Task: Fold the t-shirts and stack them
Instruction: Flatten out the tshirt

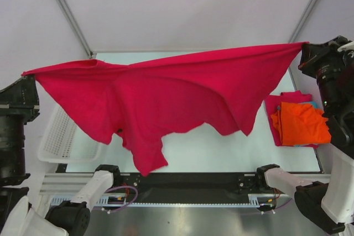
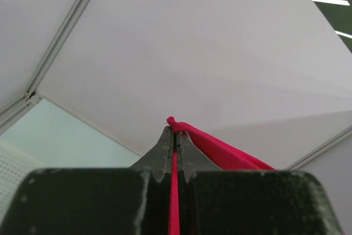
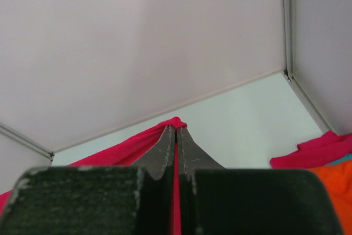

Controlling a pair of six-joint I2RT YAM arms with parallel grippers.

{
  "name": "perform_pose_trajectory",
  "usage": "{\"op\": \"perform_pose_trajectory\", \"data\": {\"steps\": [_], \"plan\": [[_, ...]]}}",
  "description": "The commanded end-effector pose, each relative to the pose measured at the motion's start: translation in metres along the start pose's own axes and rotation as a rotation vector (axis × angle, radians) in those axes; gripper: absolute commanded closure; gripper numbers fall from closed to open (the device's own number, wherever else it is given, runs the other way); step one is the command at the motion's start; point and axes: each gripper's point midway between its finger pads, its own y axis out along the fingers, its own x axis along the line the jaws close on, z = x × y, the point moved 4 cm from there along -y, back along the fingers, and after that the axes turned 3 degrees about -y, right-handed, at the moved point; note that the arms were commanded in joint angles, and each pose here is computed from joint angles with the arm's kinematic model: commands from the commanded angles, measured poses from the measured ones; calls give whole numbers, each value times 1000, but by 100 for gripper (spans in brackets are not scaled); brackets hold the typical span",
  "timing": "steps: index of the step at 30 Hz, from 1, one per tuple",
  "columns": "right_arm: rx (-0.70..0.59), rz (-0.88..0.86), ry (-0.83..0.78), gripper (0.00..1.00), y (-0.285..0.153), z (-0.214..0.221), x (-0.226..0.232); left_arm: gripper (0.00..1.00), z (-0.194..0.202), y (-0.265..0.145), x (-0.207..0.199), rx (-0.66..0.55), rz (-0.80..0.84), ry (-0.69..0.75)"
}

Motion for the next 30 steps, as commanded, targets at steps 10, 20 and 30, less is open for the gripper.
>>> {"op": "perform_pose_trajectory", "data": {"steps": [10,20,30], "plan": [[663,75,-106,100,169,224,1,100,189,163,102,401,-351,118],[823,184,-111,100,257,329,-11,100,294,253,156,589,-476,121],[893,295,-185,100,317,400,-32,100,363,307,191,701,-541,128]]}}
